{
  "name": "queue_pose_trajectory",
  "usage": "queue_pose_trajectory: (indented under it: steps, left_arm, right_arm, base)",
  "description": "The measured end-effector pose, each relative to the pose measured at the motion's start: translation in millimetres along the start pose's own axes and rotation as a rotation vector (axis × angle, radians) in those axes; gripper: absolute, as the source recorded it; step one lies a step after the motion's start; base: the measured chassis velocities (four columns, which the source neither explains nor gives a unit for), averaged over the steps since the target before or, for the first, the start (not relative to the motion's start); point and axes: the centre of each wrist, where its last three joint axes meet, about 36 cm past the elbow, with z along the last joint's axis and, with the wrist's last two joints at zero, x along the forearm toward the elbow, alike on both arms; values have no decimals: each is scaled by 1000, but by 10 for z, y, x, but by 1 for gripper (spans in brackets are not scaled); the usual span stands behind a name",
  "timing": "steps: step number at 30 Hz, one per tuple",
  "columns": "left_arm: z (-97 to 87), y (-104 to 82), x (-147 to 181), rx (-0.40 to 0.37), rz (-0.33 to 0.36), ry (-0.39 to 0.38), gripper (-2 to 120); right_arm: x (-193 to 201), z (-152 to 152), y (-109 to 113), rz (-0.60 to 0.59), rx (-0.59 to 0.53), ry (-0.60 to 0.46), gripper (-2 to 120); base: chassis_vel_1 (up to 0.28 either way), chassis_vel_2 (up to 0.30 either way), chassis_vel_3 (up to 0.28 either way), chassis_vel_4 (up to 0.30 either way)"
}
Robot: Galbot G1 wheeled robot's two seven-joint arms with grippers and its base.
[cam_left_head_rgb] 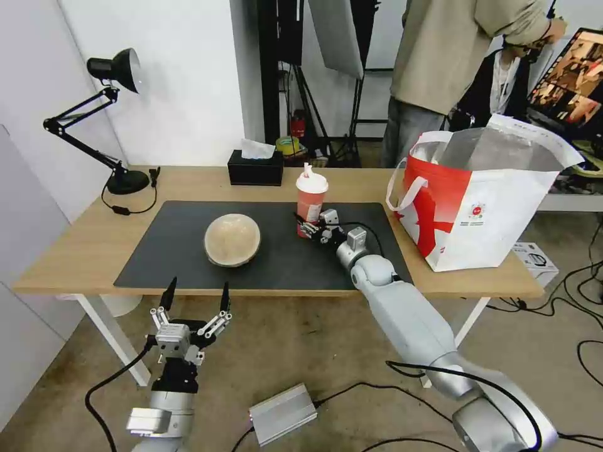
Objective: Pick up the trash from the table and place it into the takeout bag.
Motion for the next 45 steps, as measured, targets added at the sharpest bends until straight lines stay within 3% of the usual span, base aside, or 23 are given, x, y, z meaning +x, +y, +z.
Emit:
queue_pose_trajectory:
  steps: [13,27,45]
  left_arm:
    - [-21,-2,10,0,-1,-4,100]
    - [-111,14,-21,5,-5,-32,100]
    - [-181,-1,-29,9,2,-50,100]
  right_arm:
    - [-2,-55,40,-17,13,-12,6]
    - [185,-187,113,-44,45,-18,3]
    - [754,-1323,-107,-95,70,-129,3]
  base:
    - [0,0,0,0]
    - [0,0,0,0]
    - [0,0,0,0]
